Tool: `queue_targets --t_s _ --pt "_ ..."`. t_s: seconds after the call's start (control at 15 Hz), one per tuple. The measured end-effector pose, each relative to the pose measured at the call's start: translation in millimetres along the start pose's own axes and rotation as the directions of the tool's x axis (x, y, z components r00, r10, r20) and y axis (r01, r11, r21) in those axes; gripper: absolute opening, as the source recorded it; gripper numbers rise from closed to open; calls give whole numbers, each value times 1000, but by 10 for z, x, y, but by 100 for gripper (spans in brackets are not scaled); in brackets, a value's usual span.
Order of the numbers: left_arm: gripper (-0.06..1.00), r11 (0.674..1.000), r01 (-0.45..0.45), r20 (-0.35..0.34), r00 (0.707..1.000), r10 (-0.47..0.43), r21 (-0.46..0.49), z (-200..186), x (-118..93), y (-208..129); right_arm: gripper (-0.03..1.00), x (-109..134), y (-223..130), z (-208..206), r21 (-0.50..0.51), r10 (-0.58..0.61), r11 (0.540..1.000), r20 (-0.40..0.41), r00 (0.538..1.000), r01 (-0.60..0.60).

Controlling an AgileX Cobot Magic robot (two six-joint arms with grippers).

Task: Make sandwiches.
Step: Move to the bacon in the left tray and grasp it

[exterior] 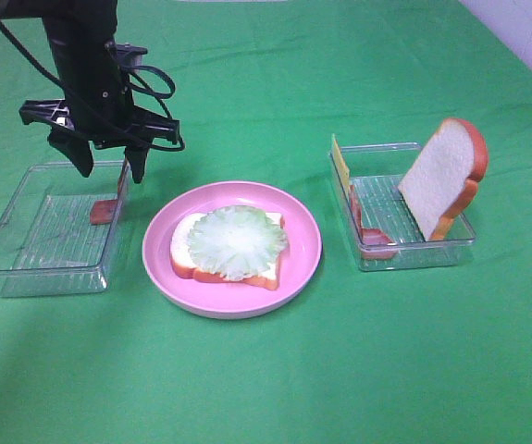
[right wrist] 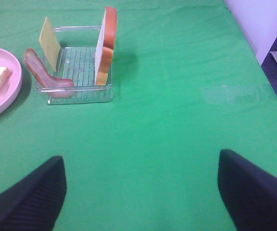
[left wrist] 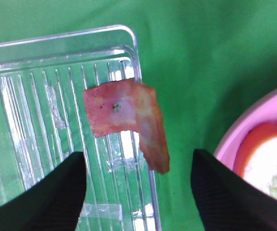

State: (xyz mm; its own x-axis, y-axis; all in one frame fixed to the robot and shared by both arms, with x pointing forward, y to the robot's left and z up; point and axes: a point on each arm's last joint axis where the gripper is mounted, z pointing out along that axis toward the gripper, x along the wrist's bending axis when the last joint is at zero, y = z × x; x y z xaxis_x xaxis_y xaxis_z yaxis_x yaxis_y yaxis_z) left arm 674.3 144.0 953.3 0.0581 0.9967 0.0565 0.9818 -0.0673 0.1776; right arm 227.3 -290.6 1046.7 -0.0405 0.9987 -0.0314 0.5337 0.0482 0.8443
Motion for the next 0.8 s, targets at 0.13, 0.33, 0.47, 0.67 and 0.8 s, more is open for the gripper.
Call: queue_targets --t_s 0.13,0.33,0.47,0.67,0.8 --pt "53 1000 2 8 1000 -2 -22 0 -7 20 81 0 0 0 0 0 1000 0 1000 0" --pt "37 999 2 12 1000 -2 -33 -1 -11 30 81 0 0 0 0 0 1000 0 1000 0" --pt "9 999 1 15 1000 0 -49 -1 -14 44 81 0 0 0 0 0 1000 0 1000 0" --pt "1 998 0 18 1000 1 -64 -2 -16 58 81 0 0 0 0 0 1000 0 1000 0" --pt "1 998 -2 17 1000 3 -62 -2 -16 56 81 0 0 0 0 0 1000 0 1000 0"
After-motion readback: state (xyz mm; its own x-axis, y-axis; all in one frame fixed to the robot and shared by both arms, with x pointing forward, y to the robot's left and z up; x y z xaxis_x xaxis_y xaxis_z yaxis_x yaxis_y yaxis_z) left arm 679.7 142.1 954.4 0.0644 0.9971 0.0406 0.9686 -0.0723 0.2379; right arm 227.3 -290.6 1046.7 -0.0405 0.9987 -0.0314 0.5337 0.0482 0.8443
